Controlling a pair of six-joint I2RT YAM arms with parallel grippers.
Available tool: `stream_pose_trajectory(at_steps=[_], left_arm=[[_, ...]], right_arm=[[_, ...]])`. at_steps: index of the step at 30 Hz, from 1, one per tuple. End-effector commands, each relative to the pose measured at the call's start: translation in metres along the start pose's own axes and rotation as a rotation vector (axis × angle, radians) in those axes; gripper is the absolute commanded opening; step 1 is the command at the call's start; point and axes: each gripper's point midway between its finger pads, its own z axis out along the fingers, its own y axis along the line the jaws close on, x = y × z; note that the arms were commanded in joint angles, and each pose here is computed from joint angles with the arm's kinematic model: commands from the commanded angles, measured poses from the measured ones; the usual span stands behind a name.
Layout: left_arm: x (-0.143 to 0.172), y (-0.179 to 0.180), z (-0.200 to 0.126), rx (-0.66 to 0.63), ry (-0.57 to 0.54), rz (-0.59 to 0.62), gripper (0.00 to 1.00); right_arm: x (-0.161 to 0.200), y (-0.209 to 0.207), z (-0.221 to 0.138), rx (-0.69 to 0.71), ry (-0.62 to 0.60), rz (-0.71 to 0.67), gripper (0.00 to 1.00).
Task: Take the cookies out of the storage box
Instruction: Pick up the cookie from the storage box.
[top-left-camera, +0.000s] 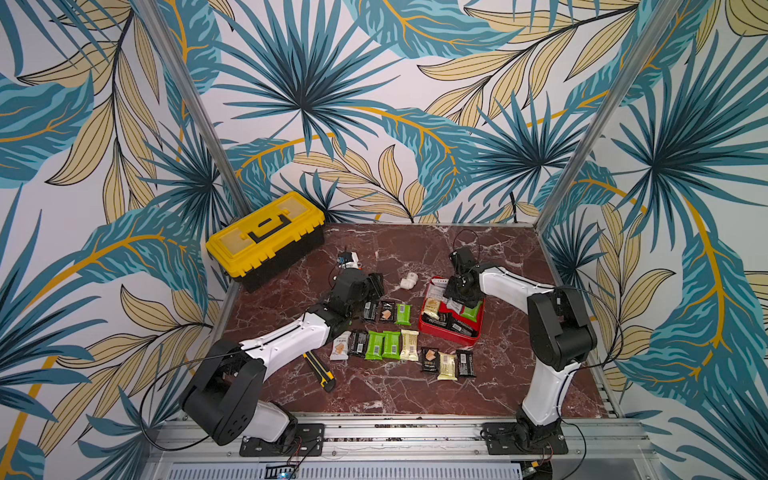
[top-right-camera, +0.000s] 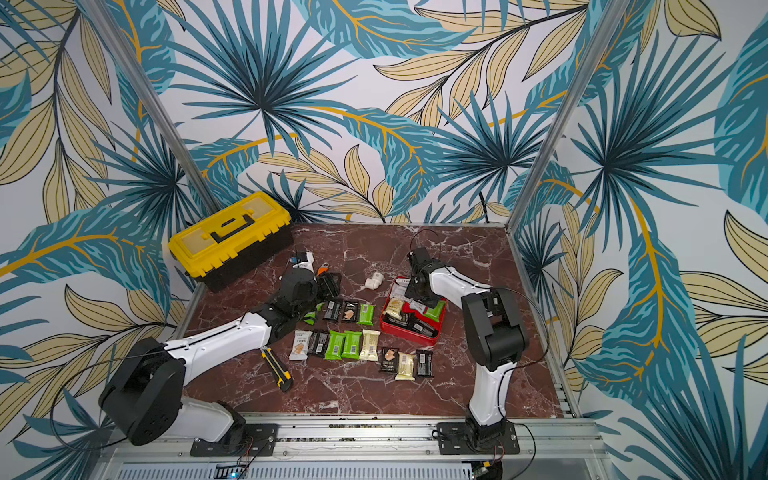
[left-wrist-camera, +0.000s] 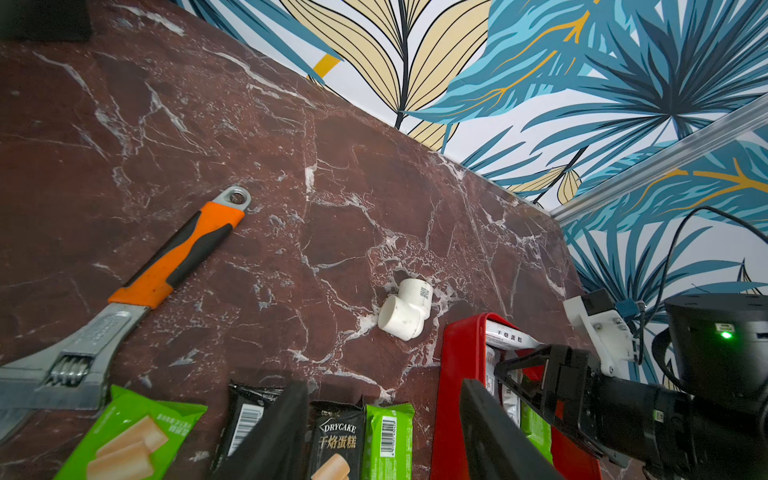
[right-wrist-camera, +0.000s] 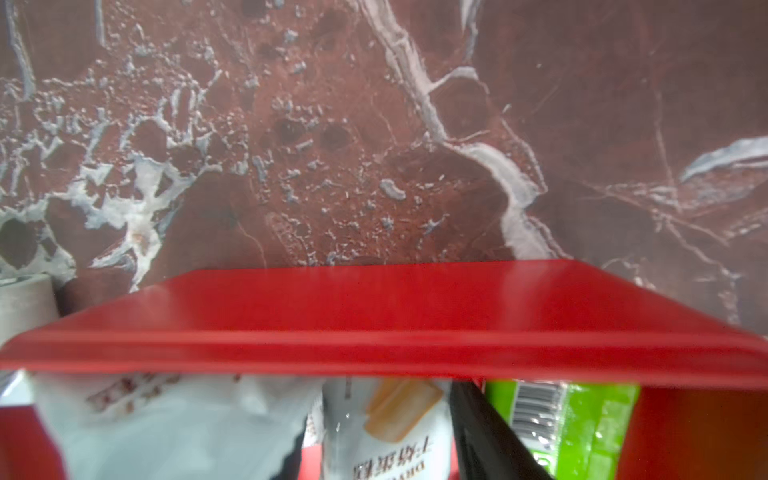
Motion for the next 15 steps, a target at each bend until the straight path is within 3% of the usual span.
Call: stream_pose_trajectory(at_steps=[1, 15], left_arm=[[-0.014, -0.012, 0.003, 0.024, -0.023, -0.012, 0.63], [-0.013, -0.016, 0.007, 0.031, -0.011, -0.014, 0.63]], right_arm=[[0.014, -0.007, 0.001, 0.004, 0.039, 0.003, 0.58], [0.015, -0.011, -0.004, 0.008, 0.037, 0.008, 0.63]])
